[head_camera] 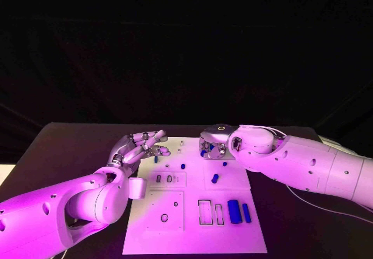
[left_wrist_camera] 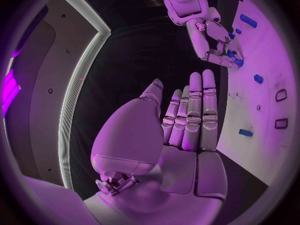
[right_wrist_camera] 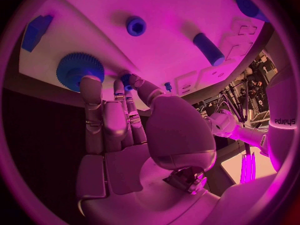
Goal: Assemble the parts on the task board
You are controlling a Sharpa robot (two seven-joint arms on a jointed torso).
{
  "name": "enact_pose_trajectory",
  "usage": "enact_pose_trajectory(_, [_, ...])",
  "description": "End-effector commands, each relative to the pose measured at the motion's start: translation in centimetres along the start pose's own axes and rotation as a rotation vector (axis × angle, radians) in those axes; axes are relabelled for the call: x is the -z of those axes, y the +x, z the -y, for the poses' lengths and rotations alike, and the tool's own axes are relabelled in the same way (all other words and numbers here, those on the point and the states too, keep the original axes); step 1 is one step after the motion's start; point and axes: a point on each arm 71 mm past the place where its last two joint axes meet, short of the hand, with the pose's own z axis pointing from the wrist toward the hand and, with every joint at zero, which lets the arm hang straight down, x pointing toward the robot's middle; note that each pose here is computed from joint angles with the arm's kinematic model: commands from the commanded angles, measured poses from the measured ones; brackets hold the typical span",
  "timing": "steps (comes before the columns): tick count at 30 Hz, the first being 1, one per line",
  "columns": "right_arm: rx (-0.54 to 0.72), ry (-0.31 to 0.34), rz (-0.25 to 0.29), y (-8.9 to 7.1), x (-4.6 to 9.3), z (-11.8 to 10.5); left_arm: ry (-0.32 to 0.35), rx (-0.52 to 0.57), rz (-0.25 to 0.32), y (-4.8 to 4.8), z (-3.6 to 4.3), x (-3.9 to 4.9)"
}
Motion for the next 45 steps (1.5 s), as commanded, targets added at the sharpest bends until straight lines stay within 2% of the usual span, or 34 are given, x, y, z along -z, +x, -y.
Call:
enact_pose_trajectory(1, [-0.006, -0.005, 0.055, -0.1, 0.1, 0.0, -0.001, 0.006, -0.008, -0.03, 0.07, -0.02])
enact_pose_trajectory(5, [-0.013, 0.002, 0.099, -0.4, 0.2, -0.1, -0.003, 0.004, -0.004, -0.14, 0.06, -0.03])
enact_pose_trajectory(11, [-0.043, 0.013, 0.21, -1.5, 0.4, -0.6, -0.004, 0.006, -0.007, -0.12, 0.03, -0.07])
enact_pose_trajectory(15, [-0.052, 0.032, 0.243, -1.9, 0.1, -0.7, -0.005, 0.007, -0.01, -0.09, 0.02, -0.08])
enact_pose_trajectory(32, [-0.058, 0.043, 0.286, -2.4, -2.6, -1.9, -0.011, 0.012, -0.019, 0.18, -0.01, -0.04])
enact_pose_trajectory(45, [-0.055, 0.041, 0.236, -2.0, -3.8, -2.5, -0.013, 0.014, -0.022, 0.27, 0.0, 0.0])
